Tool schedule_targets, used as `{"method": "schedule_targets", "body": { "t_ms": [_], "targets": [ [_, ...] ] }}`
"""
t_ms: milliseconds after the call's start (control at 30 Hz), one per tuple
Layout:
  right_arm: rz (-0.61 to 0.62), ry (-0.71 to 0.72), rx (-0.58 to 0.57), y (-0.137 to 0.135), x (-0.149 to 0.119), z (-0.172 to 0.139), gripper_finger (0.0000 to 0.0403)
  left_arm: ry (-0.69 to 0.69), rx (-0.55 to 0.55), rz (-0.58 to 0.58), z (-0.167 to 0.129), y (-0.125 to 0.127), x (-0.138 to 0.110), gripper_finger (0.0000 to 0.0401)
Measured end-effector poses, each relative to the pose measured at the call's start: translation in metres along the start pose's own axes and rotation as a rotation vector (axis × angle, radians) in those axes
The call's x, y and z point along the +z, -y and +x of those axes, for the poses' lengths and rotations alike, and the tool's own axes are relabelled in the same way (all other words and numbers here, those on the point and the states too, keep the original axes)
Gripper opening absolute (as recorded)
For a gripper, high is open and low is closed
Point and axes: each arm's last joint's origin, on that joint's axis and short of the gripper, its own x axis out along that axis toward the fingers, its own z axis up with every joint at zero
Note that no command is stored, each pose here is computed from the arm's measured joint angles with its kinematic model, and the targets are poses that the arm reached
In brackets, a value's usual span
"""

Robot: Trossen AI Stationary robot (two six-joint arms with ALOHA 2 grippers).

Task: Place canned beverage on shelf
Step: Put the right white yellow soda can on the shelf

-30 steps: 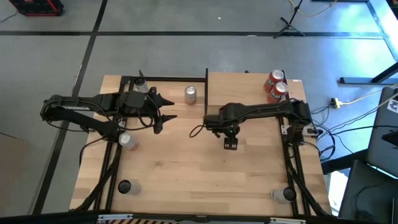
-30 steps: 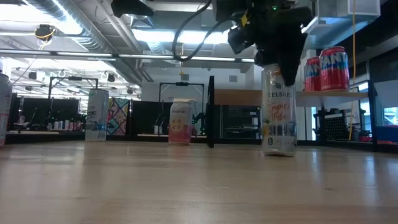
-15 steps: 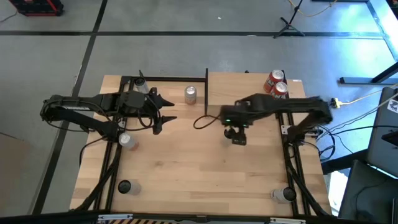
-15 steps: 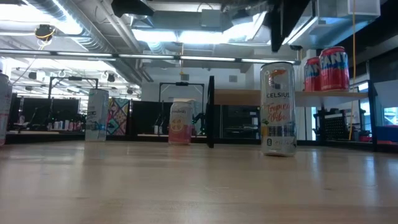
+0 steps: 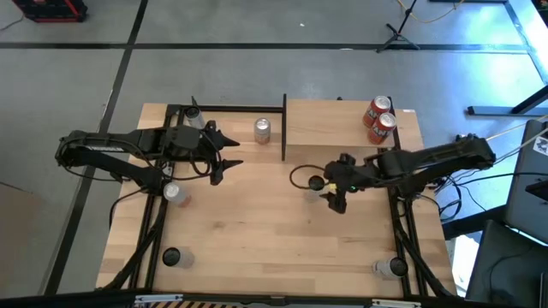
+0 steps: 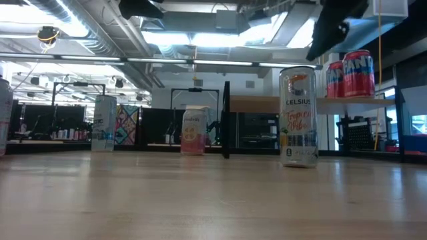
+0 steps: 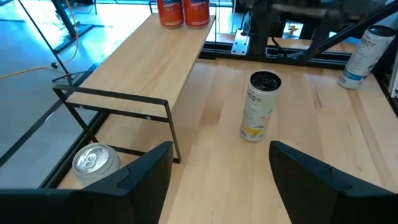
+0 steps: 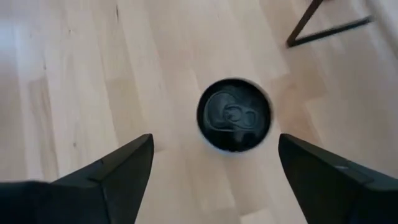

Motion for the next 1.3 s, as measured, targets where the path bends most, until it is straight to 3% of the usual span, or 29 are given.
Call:
{"method": "schedule_targets", "body": {
  "t_ms": [367, 800, 900, 1067, 1300],
  "targets": [
    [-0.018, 0.051, -0.094, -0.002, 0.001, 0.024, 0.0332, 0.001, 0.000, -0.001, 0.000, 0.000, 0.000, 0.0257],
    [-0.055, -0.040, -0.158, -0.009, -0.001, 0.065, 0.0331, 0.001, 0.000, -0.001, 0.000, 0.000, 0.000, 0.0257],
    [-0.055, -0.045, -0.148, -0.010, -0.001, 0.067, 0.0310, 0.001, 0.000, -0.001, 0.000, 0.000, 0.000, 0.0257],
    [-0.055, -0.056, -0.130, -0.010, 0.000, 0.063, 0.0226, 0.001, 0.000, -0.001, 0.000, 0.000, 0.000, 0.0257],
    [-0.131, -0.074, -0.121, -0.013, 0.021, 0.030, 0.0225, 0.001, 0.000, -0.001, 0.000, 0.000, 0.000, 0.0257]
  ]
}}
